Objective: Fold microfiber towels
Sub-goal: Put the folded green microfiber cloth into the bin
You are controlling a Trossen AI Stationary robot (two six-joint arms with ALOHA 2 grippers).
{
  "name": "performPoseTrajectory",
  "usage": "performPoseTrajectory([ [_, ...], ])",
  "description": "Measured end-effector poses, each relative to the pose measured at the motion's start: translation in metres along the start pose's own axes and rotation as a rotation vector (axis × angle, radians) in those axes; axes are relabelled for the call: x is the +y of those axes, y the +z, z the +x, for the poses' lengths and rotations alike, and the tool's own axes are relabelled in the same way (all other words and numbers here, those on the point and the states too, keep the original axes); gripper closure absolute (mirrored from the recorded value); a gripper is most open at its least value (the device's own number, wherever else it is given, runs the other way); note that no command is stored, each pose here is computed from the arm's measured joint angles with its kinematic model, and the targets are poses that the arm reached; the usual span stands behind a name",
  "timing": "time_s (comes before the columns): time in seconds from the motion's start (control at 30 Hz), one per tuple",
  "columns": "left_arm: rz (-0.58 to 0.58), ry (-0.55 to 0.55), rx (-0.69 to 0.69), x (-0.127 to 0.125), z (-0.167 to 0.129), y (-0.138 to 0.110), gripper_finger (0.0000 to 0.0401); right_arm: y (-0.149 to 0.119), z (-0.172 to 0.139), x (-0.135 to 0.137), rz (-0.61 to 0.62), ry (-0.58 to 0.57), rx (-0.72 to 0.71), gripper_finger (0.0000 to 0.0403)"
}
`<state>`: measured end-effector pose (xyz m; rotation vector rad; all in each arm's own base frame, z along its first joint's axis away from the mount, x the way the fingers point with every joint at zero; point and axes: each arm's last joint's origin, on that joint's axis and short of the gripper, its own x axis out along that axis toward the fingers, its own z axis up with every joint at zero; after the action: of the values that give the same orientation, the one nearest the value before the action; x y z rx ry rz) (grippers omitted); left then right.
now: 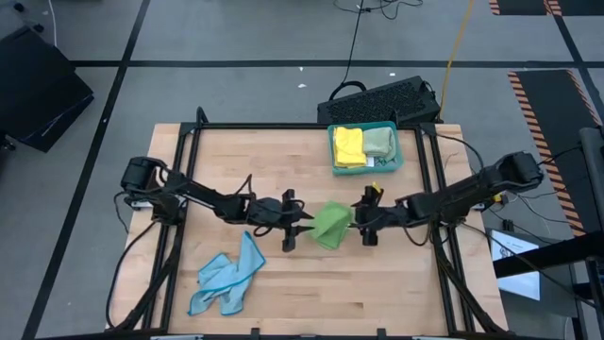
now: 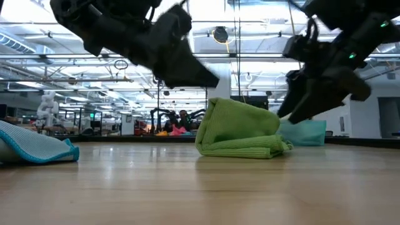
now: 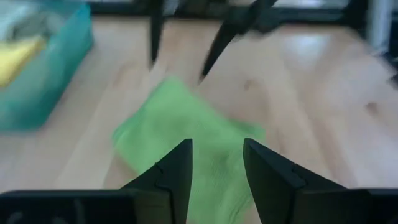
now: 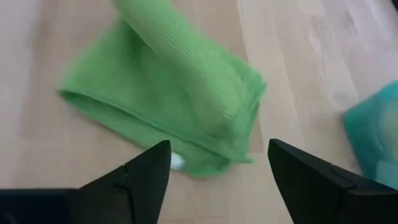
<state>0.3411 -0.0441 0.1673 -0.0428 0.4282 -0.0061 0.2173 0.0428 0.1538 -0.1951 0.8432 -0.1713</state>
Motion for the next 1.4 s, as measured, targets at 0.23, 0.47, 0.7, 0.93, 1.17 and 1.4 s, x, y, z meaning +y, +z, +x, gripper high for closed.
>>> performPoseTrajectory([
  [0.23, -0.101, 0.0, -0.035, -0.003, 0.018, -0.014, 0.0256, -0.023, -0.007, 0.025, 0.149, 0.284, -0.257, 0.0184],
  [0.47, -0.129, -0.018, -0.074, -0.008, 0.051, -0.037, 0.0256, -0.046, 0.007, 0.038, 0.257, 0.348, -0.336, 0.028],
  [0.7, -0.144, -0.066, -0.083, -0.013, 0.093, -0.043, 0.0256, -0.049, 0.026, 0.047, 0.223, 0.3, -0.258, 0.0351],
  [0.93, -0.128, -0.14, -0.084, -0.02, 0.084, -0.006, 0.0256, -0.051, 0.024, 0.047, 0.189, 0.3, -0.24, 0.0375],
  [1.17, -0.122, 0.119, 0.004, -0.024, 0.055, 0.012, 0.0256, -0.045, 0.013, 0.042, 0.163, 0.275, -0.278, 0.0364],
  [1.4, -0.571, 0.205, 0.242, -0.007, 0.049, -0.011, 0.0236, -0.039, -0.001, 0.035, 0.058, 0.26, -0.306, 0.035],
])
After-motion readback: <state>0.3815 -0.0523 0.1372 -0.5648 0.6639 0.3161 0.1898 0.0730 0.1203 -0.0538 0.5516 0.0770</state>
